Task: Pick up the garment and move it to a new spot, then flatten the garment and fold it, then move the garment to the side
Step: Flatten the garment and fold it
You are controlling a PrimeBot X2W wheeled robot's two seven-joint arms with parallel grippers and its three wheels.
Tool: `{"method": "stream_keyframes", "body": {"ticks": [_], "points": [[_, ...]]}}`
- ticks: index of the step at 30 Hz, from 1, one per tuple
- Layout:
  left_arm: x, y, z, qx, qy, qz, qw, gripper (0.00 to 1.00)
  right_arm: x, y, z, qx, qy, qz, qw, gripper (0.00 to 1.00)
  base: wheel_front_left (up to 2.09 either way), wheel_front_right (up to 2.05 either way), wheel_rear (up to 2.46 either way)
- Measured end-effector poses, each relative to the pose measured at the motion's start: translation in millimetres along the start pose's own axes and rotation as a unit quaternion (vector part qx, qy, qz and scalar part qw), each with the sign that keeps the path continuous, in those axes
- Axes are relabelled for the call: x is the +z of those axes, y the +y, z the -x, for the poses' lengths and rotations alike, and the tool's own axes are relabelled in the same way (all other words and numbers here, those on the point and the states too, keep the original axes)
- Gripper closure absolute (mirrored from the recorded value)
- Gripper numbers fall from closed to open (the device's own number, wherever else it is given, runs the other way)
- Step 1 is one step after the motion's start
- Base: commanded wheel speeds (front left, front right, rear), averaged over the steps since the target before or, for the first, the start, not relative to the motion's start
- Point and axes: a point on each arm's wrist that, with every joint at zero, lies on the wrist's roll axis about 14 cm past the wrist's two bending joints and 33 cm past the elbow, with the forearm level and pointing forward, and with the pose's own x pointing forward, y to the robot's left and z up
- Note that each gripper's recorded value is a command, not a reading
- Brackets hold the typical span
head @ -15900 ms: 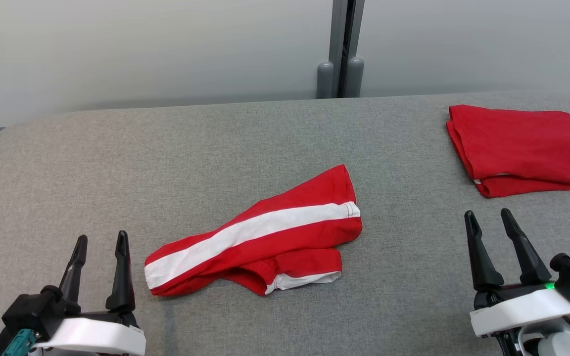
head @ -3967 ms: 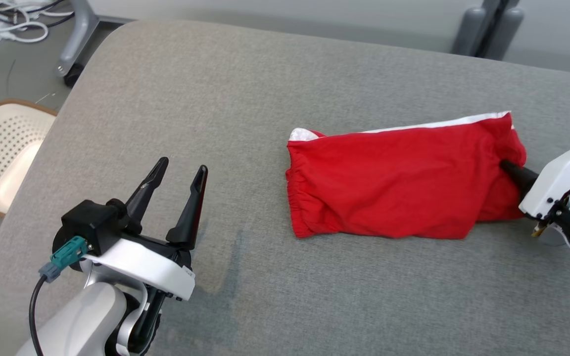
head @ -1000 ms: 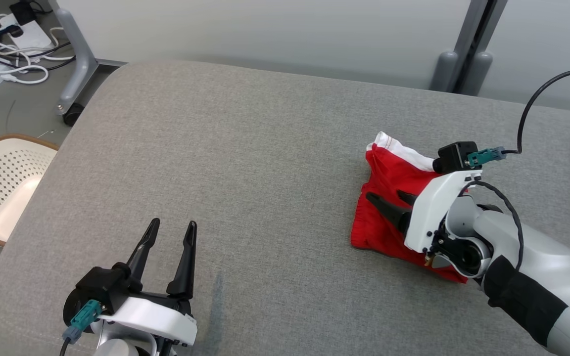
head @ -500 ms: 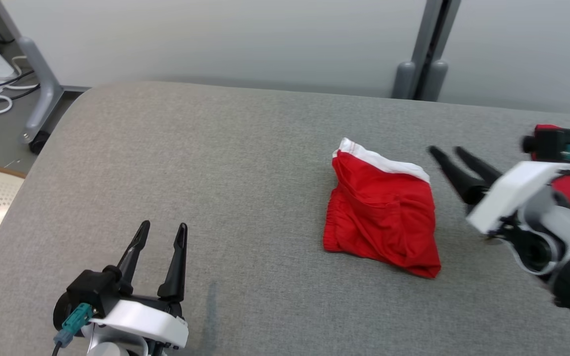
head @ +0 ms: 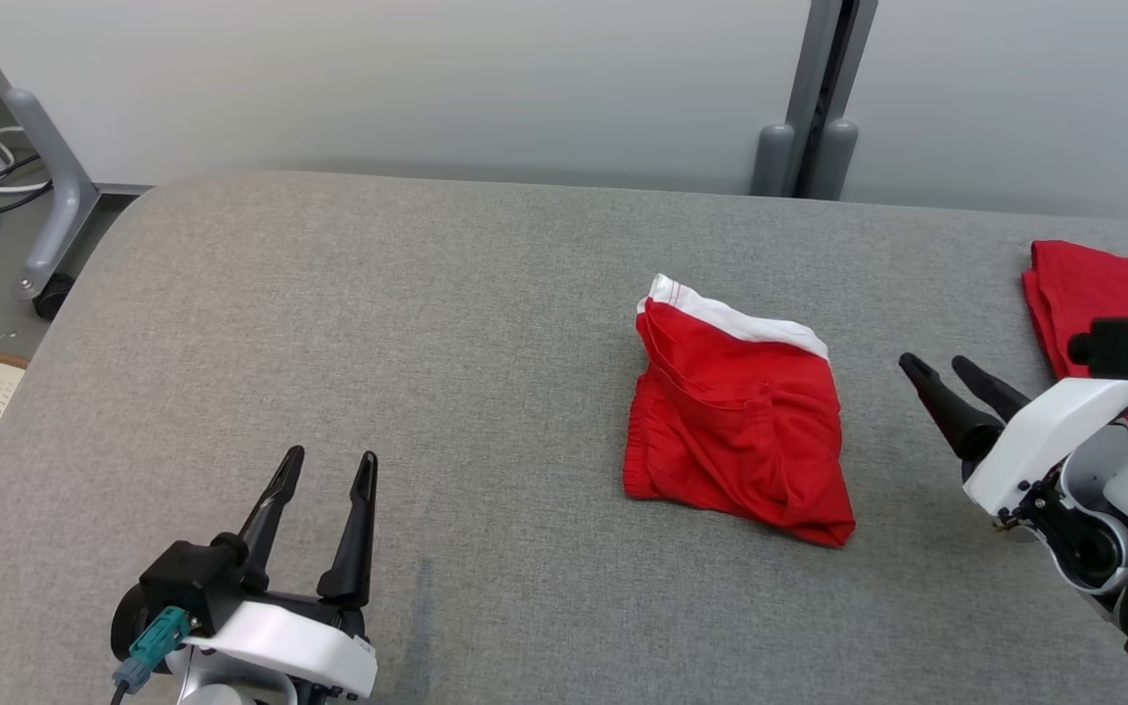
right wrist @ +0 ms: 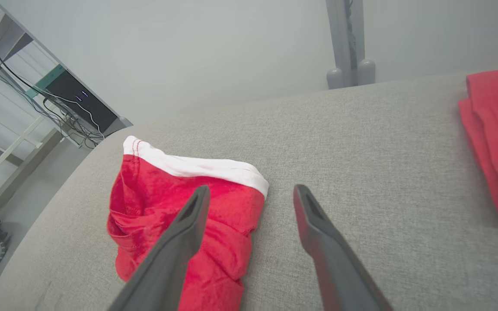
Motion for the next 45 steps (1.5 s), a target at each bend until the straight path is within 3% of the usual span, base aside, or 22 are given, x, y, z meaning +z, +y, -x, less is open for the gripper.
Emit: {"method": "stream_keyframes", "body": {"ticks": [1, 6, 25, 33, 41, 45], "points": [[-0.3, 1.8, 0.6, 0.002, 0.001, 0.0, 1.0, 0.0, -3.7, 1.8, -1.9, 0.002, 0.008, 0.001, 1.0, 1.0, 0.0, 0.0, 0.0], [-1.8, 6.0, 3.2, 0.009, 0.003, 0.001, 1.0, 0.0, -32.5, 24.4, -15.1, 0.028, 0.063, -0.003, 0.998, 1.0, 0.0, 0.0, 0.0], [-6.7, 29.1, 15.7, 0.054, 0.012, 0.008, 0.998, 0.0, -89.3, 59.1, -49.9, 0.057, 0.155, -0.018, 0.986, 1.0, 0.0, 0.0, 0.0], [-6.8, 33.1, 17.7, 0.061, 0.012, 0.007, 0.998, 0.0, -102.4, 105.5, -49.8, 0.124, 0.162, -0.007, 0.979, 1.0, 0.0, 0.0, 0.0], [-5.0, 27.2, 14.3, 0.05, 0.009, 0.005, 0.999, 0.0, -124.8, 155.3, -18.4, 0.204, 0.186, -0.002, 0.961, 1.0, 0.0, 0.0, 0.0], [-4.5, 20.9, 9.7, 0.037, 0.008, 0.004, 0.999, 0.0, -116.0, 165.6, -7.7, 0.226, 0.169, -0.004, 0.959, 1.0, 0.0, 0.0, 0.0]]}}
